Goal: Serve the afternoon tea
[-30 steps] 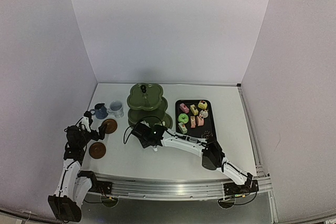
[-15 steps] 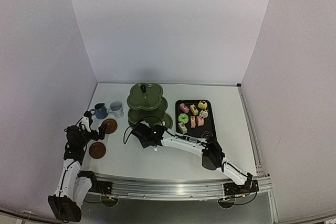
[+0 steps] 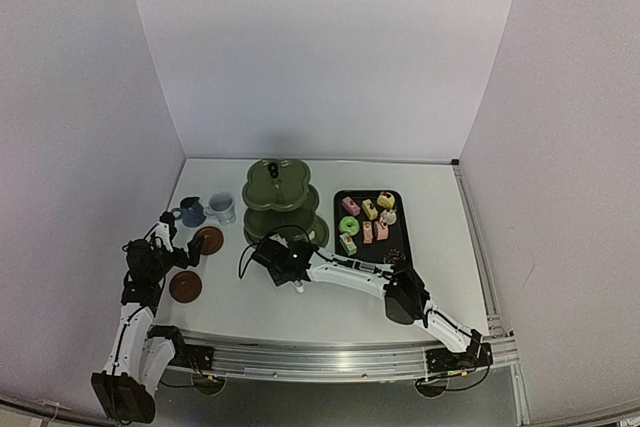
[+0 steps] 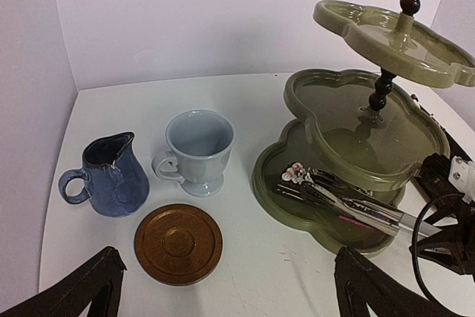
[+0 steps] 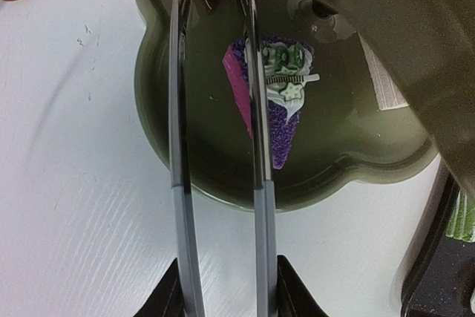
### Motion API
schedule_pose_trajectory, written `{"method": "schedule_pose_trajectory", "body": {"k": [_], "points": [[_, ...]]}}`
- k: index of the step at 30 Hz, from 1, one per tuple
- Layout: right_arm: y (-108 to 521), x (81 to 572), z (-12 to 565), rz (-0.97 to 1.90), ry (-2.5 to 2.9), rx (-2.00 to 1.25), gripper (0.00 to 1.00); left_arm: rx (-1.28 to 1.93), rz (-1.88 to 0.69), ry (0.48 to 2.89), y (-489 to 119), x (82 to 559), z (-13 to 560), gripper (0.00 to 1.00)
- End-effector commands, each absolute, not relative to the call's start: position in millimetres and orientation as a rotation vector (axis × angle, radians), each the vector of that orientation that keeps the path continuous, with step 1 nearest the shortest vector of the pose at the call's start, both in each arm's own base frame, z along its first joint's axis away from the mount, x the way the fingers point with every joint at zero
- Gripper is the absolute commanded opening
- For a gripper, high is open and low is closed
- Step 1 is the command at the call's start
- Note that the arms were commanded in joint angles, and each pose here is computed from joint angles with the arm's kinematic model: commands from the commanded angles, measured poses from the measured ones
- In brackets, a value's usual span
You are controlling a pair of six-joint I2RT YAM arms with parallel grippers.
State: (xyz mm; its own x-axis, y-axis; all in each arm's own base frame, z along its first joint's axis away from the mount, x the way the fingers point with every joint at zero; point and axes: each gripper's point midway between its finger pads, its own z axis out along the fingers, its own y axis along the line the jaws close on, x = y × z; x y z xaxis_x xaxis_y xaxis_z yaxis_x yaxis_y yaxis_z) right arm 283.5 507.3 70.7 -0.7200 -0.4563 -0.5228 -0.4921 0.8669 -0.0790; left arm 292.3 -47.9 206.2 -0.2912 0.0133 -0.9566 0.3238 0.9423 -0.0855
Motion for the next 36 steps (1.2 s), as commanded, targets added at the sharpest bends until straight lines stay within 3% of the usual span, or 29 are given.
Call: {"method": "schedule_pose_trajectory", "body": {"k": [1, 12, 24, 36], "points": [[510, 285, 131, 0.179, 2.413, -0.603, 0.33, 0.273, -0.304, 1.824, -50, 293, 216, 0.99], [503, 277, 143, 0.197, 2.415, -0.608, 0.33, 0.272, -0.297, 1.829, -49, 293, 214, 0.99], [487, 236, 150, 0.266, 2.484, -0.710, 0.33, 0.273, -0.298, 1.828, -49, 294, 215, 0.99], [426, 206, 175, 0.278, 2.526, -0.675, 0.33, 0.271, -0.305, 1.838, -49, 294, 212, 0.99]]}}
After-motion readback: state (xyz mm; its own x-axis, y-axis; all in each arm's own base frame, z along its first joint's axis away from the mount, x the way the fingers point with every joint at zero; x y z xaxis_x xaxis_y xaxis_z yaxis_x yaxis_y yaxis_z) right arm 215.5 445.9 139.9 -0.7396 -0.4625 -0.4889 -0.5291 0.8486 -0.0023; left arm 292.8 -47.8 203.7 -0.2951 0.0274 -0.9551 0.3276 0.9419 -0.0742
